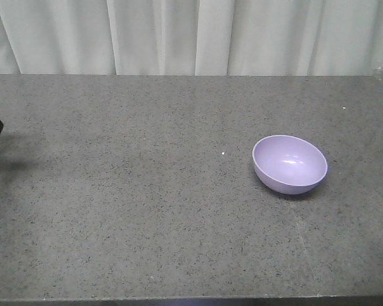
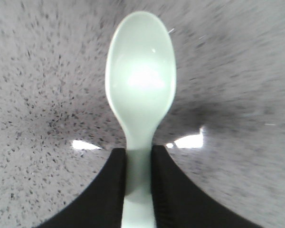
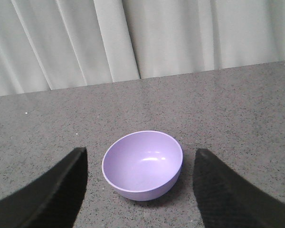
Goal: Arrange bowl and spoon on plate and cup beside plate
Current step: 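Close the left gripper on the spoon handle and lift it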
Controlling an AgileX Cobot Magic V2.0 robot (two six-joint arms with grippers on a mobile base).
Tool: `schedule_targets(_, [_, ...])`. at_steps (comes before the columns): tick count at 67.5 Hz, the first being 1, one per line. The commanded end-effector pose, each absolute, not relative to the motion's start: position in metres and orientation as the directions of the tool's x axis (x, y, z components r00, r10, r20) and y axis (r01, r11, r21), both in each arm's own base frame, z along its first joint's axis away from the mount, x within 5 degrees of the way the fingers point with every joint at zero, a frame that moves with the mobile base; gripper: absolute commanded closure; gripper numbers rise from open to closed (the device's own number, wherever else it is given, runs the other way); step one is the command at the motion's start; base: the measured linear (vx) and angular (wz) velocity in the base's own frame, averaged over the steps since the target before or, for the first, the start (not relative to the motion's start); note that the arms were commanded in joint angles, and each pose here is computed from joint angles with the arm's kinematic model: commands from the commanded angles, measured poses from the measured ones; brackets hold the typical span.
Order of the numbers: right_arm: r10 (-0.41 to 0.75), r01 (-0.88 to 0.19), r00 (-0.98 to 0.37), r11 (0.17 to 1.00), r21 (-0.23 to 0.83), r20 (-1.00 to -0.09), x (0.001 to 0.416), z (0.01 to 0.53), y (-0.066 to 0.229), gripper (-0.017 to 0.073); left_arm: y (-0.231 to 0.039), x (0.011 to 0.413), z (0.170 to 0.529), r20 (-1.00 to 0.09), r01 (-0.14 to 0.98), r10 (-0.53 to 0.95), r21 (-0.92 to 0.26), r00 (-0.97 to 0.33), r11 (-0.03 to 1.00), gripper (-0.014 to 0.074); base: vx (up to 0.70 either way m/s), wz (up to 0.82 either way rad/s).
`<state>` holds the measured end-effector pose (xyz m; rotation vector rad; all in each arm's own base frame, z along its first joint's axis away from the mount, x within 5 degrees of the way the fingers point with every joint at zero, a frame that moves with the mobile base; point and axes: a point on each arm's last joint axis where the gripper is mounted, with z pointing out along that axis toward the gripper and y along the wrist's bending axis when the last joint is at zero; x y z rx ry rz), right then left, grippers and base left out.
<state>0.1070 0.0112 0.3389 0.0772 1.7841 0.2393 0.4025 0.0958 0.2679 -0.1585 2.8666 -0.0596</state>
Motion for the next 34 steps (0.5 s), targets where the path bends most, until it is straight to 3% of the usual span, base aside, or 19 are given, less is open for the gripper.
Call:
schedule_targets(1, [0.184,-0.081,-0.141,0.977,0.197,-0.973,0.109,0.354,0.010,0.0087,0.083,0.386,0.332,-0.453,-0.067,-0.111,-0.114,-0.885,0.991,0.0601,0.00,0.00])
schedule_targets(18, [0.186,-0.081,-0.140,0.977,0.199,-0.972,0.109,0.354,0.010,0.0087,0.052,0.331,0.424,-0.681,0.059,-0.107,-0.216,-0.724,0.975,0.0601,0.00,0.00])
schedule_targets(34, [0.196,-0.092,-0.176,0.972,0.214,-0.965,0.120,0.379,0.012,0.0087,0.032,0.260,0.498,-0.867,0.109,-0.076,-0.148,-0.493,0.983,0.0601,0.00,0.00])
